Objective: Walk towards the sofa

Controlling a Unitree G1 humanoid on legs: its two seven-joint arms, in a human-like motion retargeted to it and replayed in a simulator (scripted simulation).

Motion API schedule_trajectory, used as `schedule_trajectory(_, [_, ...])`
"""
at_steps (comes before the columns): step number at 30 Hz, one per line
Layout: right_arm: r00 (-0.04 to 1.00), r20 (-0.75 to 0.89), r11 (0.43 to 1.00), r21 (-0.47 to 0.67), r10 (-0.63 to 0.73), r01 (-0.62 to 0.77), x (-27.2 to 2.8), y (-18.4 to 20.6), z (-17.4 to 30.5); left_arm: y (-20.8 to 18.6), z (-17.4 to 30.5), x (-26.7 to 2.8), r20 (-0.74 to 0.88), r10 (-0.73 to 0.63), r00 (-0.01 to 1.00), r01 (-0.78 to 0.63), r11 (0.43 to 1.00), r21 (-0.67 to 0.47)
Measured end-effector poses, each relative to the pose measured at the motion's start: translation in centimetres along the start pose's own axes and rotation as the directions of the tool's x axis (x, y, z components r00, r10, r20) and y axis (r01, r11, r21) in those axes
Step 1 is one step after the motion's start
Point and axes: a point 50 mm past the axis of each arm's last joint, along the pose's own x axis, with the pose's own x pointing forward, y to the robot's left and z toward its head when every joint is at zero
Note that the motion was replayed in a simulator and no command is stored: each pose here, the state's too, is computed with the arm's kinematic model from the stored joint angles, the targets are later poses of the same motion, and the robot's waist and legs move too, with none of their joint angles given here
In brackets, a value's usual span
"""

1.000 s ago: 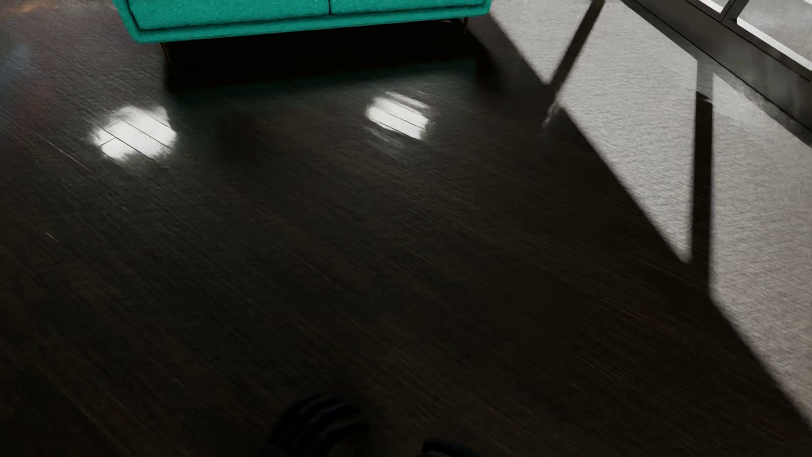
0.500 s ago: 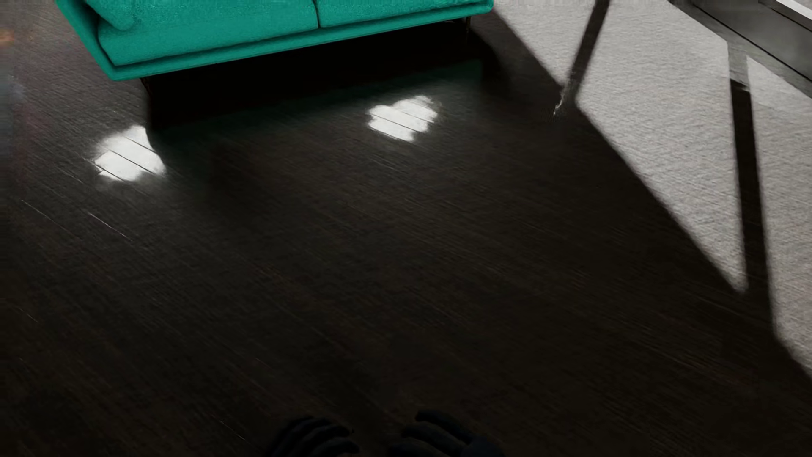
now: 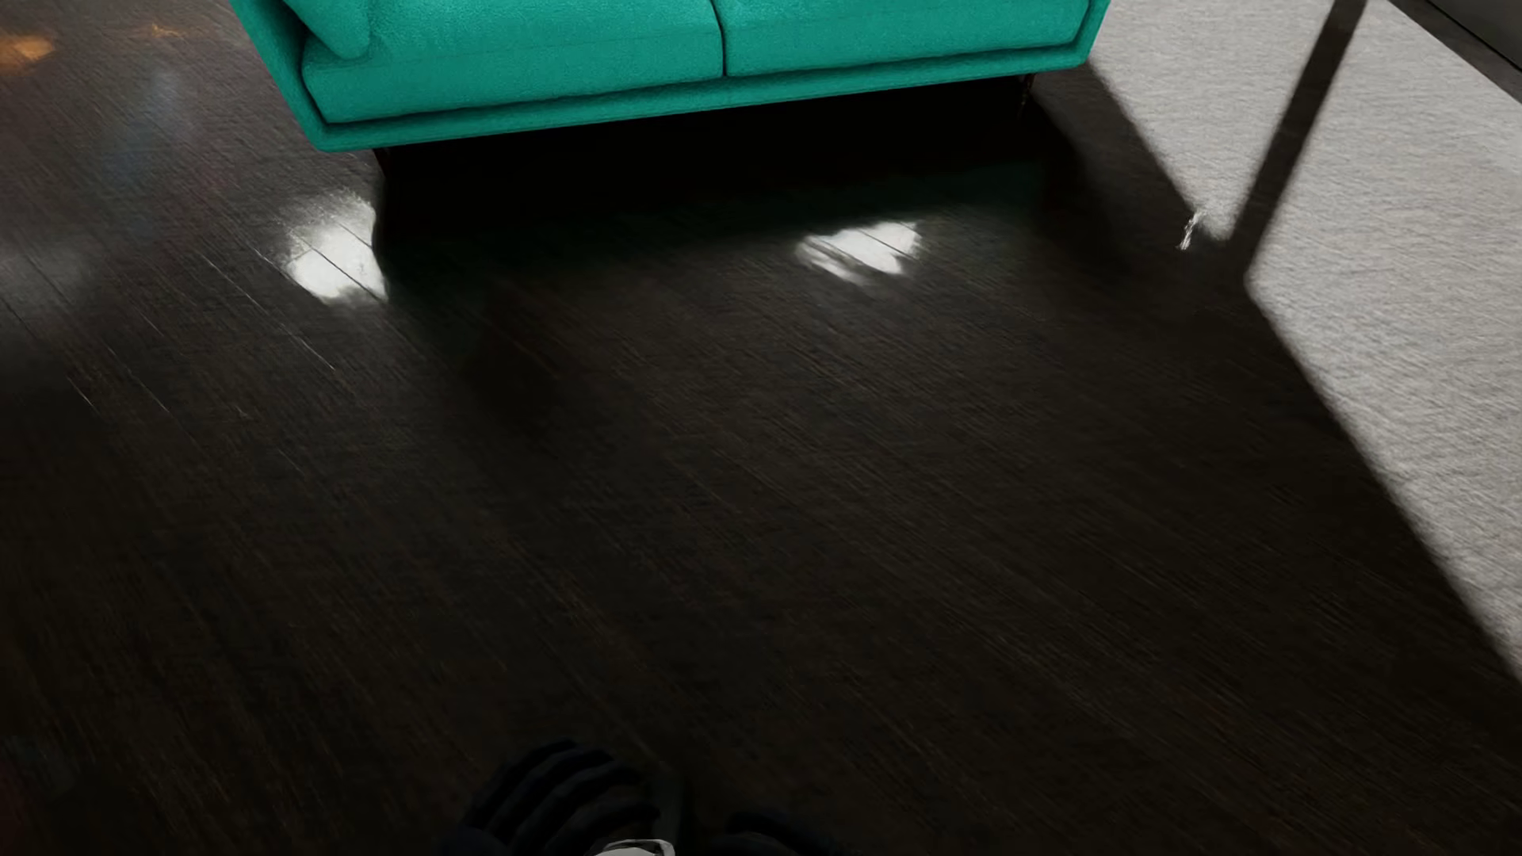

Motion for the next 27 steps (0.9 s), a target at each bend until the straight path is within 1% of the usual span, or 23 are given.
schedule_trajectory(3, [0.999, -0.034, 1.0, -0.011, -0.006, 0.005, -0.2, -0.1, -0.2, 0.2, 0.2, 0.6, 0.031, 0.028, 0.999, -0.029, 1.0, 0.006])
schedule_trajectory(5, [0.998, -0.064, 1.0, -0.01, -0.009, 0.009, -0.5, -0.1, -0.3, 0.4, 0.5, 1.4, 0.036, 0.076, 0.996, -0.076, 0.997, -0.005])
schedule_trajectory(7, [0.999, -0.051, 1.0, -0.025, -0.004, 0.002, -0.5, -0.1, -0.6, 0.6, 0.8, 1.9, 0.029, 0.12, 0.992, -0.119, 0.993, -0.026])
schedule_trajectory(11, [0.99, 0.001, 0.99, -0.01, 0.138, -0.138, -2.3, 0.6, -1.1, -0.3, 0.9, 1.3, -0.005, 0.089, 0.996, -0.089, 0.995, -0.045])
schedule_trajectory(13, [0.982, 0.009, 0.982, -0.014, 0.191, -0.191, -3.1, 0.4, -1.5, -0.6, 1.3, 1.5, -0.006, 0.095, 0.995, -0.095, 0.993, -0.074])
schedule_trajectory(16, [0.988, 0.011, 0.987, -0.041, 0.156, -0.155, -2.5, -0.3, -1.8, -0.5, 1.6, 2.2, -0.024, 0.131, 0.991, -0.133, 0.985, -0.11])
schedule_trajectory(20, [0.988, 0.001, 0.984, -0.088, 0.155, -0.154, -3.0, -0.6, -1.6, -1.4, 1.6, 0.9, -0.033, 0.053, 0.998, -0.057, 0.992, -0.11])
schedule_trajectory(27, [0.992, -0.037, 0.986, -0.11, 0.123, -0.127, -2.6, -0.7, -1.9, -1.6, 1.9, 0.8, -0.038, 0.035, 0.999, -0.04, 0.99, -0.136])
